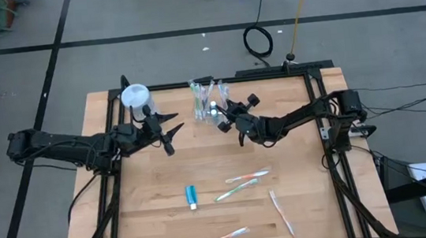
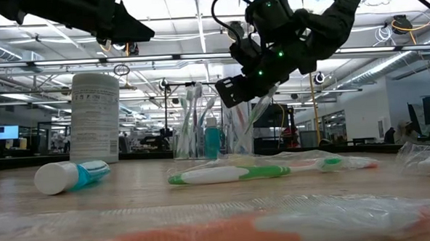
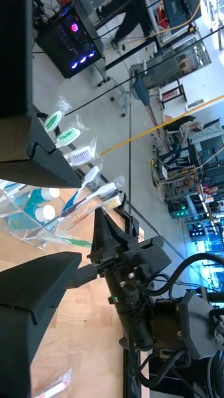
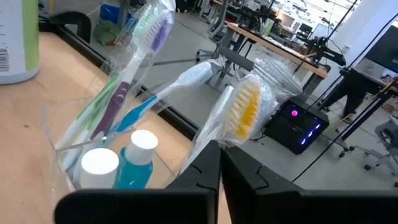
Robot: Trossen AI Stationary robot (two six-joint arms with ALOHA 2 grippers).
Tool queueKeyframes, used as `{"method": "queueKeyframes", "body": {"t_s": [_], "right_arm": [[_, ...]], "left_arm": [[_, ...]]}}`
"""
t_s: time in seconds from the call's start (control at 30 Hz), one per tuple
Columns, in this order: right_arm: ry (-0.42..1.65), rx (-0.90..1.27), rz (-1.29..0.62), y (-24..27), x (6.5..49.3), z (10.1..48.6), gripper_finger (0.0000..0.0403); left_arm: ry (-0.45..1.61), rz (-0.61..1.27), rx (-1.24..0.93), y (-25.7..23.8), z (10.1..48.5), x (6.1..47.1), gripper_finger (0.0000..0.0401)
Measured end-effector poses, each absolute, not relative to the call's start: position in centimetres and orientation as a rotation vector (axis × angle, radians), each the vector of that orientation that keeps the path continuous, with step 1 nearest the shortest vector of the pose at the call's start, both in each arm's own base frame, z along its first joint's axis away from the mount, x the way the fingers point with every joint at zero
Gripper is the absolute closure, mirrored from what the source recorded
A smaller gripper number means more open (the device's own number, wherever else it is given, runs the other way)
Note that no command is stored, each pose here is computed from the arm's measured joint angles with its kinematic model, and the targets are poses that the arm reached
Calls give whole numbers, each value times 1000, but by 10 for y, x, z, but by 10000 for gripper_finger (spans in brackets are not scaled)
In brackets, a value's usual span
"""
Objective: Pick & Place toothbrushing station
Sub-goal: Put the orange toothbrush into the transparent organizer
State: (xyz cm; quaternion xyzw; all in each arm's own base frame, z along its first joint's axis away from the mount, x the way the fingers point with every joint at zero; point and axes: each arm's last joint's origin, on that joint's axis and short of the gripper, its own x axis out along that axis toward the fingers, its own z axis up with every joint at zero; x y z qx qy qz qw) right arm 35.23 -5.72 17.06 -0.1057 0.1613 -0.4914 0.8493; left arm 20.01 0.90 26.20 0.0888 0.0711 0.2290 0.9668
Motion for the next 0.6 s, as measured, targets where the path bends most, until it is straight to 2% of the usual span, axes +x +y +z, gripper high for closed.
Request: {"method": "queueKeyframes", "body": {"t_s": [0.23, 0.47, 0.6], "right_arm": [[318, -251, -1036, -58, 353, 175, 366], [328, -271, -1030, -57, 354, 175, 313], [282, -254, -1013, -49, 352, 189, 286]], "left_arm": [[143, 463, 177, 9, 262, 200, 217], [143, 463, 175, 9, 262, 200, 217], [141, 464, 166, 9, 262, 200, 217]]}}
